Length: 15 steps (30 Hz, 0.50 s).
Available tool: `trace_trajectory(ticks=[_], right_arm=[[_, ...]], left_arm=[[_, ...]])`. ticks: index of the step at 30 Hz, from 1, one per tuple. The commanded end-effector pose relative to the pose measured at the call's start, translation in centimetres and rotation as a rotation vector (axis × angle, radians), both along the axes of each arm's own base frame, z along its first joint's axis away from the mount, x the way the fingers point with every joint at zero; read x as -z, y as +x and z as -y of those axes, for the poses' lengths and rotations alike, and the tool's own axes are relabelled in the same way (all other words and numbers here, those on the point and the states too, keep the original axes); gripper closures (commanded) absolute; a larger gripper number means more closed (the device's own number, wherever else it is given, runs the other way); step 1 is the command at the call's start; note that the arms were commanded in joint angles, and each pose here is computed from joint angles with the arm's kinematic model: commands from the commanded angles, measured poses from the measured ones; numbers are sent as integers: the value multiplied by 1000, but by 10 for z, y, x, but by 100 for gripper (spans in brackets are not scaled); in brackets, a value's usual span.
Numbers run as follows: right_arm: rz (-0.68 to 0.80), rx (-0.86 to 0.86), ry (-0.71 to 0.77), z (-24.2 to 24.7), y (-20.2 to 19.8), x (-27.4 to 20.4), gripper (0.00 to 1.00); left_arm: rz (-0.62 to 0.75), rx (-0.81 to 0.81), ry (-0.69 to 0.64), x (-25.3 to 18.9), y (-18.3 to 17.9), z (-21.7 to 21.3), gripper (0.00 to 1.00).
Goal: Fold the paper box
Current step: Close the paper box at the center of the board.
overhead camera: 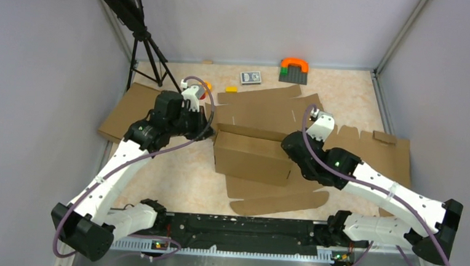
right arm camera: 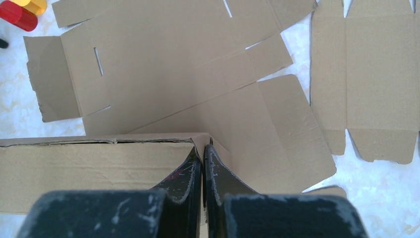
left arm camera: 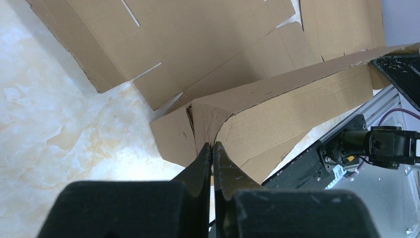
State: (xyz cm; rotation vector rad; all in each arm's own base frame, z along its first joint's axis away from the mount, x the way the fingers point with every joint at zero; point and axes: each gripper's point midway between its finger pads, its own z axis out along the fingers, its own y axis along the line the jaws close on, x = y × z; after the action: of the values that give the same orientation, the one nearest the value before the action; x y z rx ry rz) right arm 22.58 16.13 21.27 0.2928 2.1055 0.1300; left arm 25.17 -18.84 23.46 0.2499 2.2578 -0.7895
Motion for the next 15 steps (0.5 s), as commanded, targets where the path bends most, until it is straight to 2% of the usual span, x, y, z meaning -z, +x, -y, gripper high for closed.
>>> trace_trajectory(ticks=[1, 7, 15], right_arm=[[7, 12, 10, 4, -4, 4, 100], [12, -5, 5, 5, -6, 6, 100], [17, -14, -4, 4, -5, 5, 100]], left_arm=[[35, -11, -14, -5, 2, 1, 100], [28, -13, -19, -1, 0, 1, 100], [34, -3, -52, -20, -2, 5, 100]])
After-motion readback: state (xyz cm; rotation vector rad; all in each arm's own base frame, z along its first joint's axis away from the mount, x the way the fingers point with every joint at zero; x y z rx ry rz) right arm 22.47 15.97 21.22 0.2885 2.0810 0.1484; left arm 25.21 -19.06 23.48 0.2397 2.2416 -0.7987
